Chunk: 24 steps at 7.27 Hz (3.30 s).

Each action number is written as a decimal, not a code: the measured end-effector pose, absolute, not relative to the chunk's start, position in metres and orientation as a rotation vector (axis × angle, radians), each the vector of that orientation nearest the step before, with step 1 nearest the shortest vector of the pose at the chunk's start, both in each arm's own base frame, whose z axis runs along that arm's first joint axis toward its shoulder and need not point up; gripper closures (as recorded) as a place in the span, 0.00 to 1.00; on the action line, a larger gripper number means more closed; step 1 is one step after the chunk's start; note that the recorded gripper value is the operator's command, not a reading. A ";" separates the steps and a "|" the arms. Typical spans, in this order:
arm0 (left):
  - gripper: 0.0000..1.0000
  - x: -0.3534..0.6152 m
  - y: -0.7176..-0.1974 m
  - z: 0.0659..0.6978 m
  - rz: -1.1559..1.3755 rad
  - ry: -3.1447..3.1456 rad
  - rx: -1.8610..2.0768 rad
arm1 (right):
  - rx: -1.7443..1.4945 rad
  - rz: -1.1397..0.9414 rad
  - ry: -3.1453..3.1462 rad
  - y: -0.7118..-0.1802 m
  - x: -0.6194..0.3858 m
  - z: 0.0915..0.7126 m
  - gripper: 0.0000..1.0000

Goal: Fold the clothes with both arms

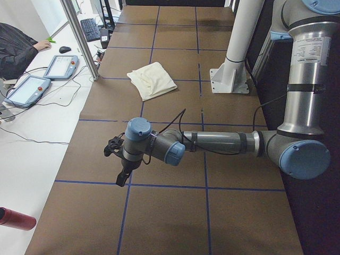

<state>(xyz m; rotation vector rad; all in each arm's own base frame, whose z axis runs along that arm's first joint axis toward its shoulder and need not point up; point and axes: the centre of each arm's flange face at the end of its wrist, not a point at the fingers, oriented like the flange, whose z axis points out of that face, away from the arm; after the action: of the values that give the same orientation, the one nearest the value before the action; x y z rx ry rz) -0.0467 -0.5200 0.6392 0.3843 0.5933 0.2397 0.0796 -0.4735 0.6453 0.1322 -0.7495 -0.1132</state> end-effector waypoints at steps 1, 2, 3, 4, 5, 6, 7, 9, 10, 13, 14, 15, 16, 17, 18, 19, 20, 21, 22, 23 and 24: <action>0.00 -0.047 -0.512 0.654 0.229 0.600 0.360 | 0.132 -0.112 -0.751 -0.473 0.080 0.644 0.00; 0.00 -0.048 -0.508 0.660 0.206 0.604 0.314 | 0.126 -0.108 -0.757 -0.472 0.079 0.644 0.00; 0.00 -0.048 -0.505 0.654 0.184 0.607 0.252 | 0.120 -0.105 -0.763 -0.471 0.079 0.646 0.00; 0.00 -0.048 -0.501 0.637 0.167 0.611 0.198 | 0.116 -0.102 -0.766 -0.470 0.079 0.647 0.00; 0.00 -0.047 -0.496 0.620 0.158 0.626 0.165 | 0.112 -0.096 -0.768 -0.469 0.079 0.648 0.00; 0.00 -0.045 -0.491 0.614 0.155 0.655 0.144 | 0.109 -0.089 -0.769 -0.469 0.079 0.649 0.00; 0.00 -0.044 -0.487 0.615 0.154 0.676 0.131 | 0.108 -0.085 -0.769 -0.469 0.079 0.649 0.00; 0.00 -0.043 -0.485 0.613 0.157 0.689 0.131 | 0.108 -0.078 -0.770 -0.470 0.079 0.649 0.00; 0.00 -0.043 -0.484 0.613 0.158 0.690 0.132 | 0.104 -0.065 -0.772 -0.470 0.079 0.648 0.00; 0.00 -0.043 -0.484 0.612 0.158 0.691 0.135 | 0.101 -0.048 -0.839 -0.470 0.074 0.643 0.00; 0.00 -0.043 -0.484 0.612 0.157 0.691 0.134 | 0.101 -0.049 -0.852 -0.470 0.073 0.641 0.00; 0.00 -0.043 -0.484 0.613 0.156 0.691 0.133 | 0.103 -0.049 -0.856 -0.470 0.073 0.641 0.00; 0.00 -0.043 -0.484 0.613 0.156 0.691 0.132 | 0.104 -0.050 -0.855 -0.471 0.073 0.640 0.00; 0.00 -0.043 -0.484 0.613 0.154 0.692 0.131 | 0.102 -0.046 -0.854 -0.471 0.073 0.641 0.00; 0.00 -0.042 -0.484 0.614 0.151 0.703 0.127 | 0.098 -0.036 -0.853 -0.471 0.073 0.641 0.00; 0.00 -0.040 -0.483 0.614 0.142 0.728 0.117 | 0.094 -0.026 -0.853 -0.471 0.073 0.641 0.00; 0.00 -0.039 -0.483 0.614 0.115 0.749 0.103 | 0.092 -0.021 -0.853 -0.471 0.073 0.641 0.00; 0.00 -0.038 -0.483 0.612 0.065 0.761 0.086 | 0.092 -0.020 -0.853 -0.471 0.073 0.641 0.00; 0.00 -0.038 -0.483 0.610 0.027 0.767 0.074 | 0.093 -0.020 -0.853 -0.472 0.073 0.640 0.00; 0.00 -0.037 -0.483 0.609 0.010 0.769 0.068 | 0.093 -0.019 -0.853 -0.472 0.073 0.640 0.00; 0.00 -0.037 -0.483 0.610 0.004 0.769 0.065 | 0.093 -0.019 -0.853 -0.472 0.073 0.640 0.00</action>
<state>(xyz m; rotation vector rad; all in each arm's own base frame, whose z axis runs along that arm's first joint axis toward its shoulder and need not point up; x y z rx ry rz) -0.0375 -0.4833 0.6095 0.0652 0.7689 0.0040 0.0731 -0.4718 0.6401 0.0926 -0.8535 -0.0193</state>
